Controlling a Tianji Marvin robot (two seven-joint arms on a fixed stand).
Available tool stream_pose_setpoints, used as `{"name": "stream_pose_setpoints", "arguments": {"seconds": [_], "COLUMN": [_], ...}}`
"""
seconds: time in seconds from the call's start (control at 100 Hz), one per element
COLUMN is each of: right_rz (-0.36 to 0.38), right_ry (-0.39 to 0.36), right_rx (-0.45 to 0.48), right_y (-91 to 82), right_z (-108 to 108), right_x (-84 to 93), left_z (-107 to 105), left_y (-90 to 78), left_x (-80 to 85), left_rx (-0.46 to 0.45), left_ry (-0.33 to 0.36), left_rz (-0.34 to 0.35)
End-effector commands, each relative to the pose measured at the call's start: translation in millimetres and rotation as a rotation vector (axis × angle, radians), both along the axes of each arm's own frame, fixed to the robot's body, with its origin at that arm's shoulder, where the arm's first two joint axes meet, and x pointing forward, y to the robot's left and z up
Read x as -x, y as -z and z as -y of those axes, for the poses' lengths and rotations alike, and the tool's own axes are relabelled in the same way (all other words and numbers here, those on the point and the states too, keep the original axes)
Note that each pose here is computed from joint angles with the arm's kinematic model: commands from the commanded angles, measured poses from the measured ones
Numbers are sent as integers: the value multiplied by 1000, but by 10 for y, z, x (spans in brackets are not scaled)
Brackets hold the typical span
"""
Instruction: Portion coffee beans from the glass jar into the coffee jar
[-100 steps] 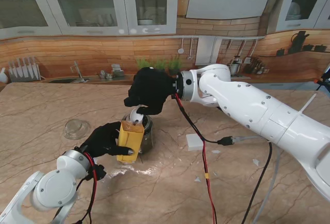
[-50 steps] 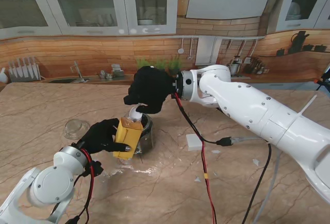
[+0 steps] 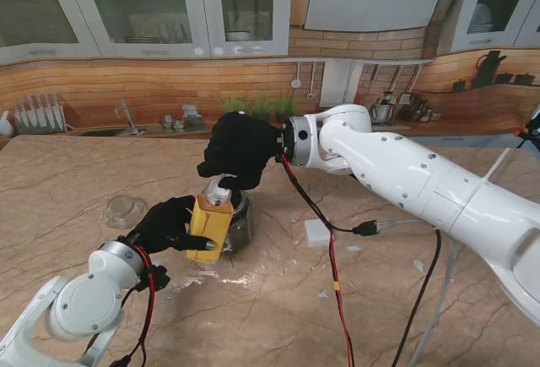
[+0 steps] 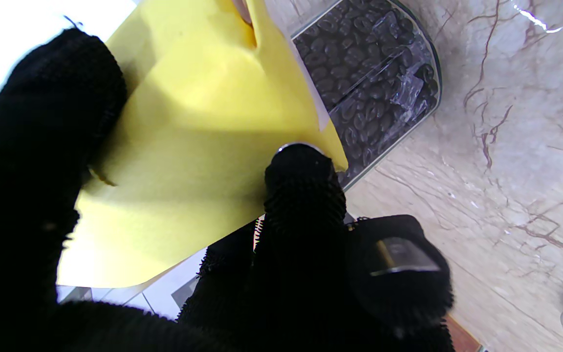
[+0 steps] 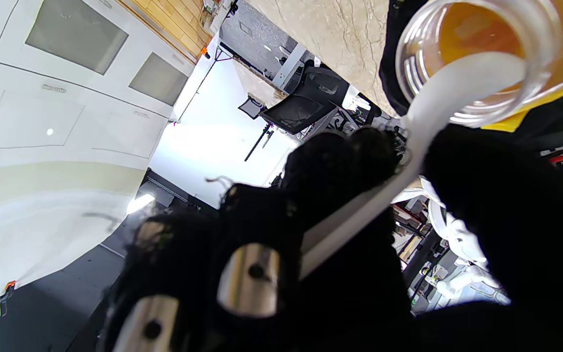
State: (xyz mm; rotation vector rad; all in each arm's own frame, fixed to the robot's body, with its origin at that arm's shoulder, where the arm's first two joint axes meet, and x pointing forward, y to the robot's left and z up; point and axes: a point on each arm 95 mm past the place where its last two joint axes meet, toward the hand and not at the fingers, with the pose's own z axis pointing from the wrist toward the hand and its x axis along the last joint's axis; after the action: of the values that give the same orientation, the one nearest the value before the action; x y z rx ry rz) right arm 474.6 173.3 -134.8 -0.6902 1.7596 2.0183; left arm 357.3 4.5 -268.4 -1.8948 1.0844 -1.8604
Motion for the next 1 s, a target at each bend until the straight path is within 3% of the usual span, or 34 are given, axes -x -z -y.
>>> {"name": "stream_pose_setpoints", "arguments": {"seconds": [0.0,0.42,0.65,0.99], "right_rz": [24,78,72,15], "right_ry": [-8,-33,36,122], "right_rx": [6,26,49,-4], "right_y": [-66,-87,-55,-102], "right_z": [1,-22,32,146], "right_x": [-5,2,-84,-70], "left_z": [13,7,3,-9], "left_y": [20,4,-2,61], "left_x": [27,22,34,21], "left_rx": [9,19,22,1], "left_ry": [-1,-1,13,4], "left_rz": [-12,-11,-6,21]}}
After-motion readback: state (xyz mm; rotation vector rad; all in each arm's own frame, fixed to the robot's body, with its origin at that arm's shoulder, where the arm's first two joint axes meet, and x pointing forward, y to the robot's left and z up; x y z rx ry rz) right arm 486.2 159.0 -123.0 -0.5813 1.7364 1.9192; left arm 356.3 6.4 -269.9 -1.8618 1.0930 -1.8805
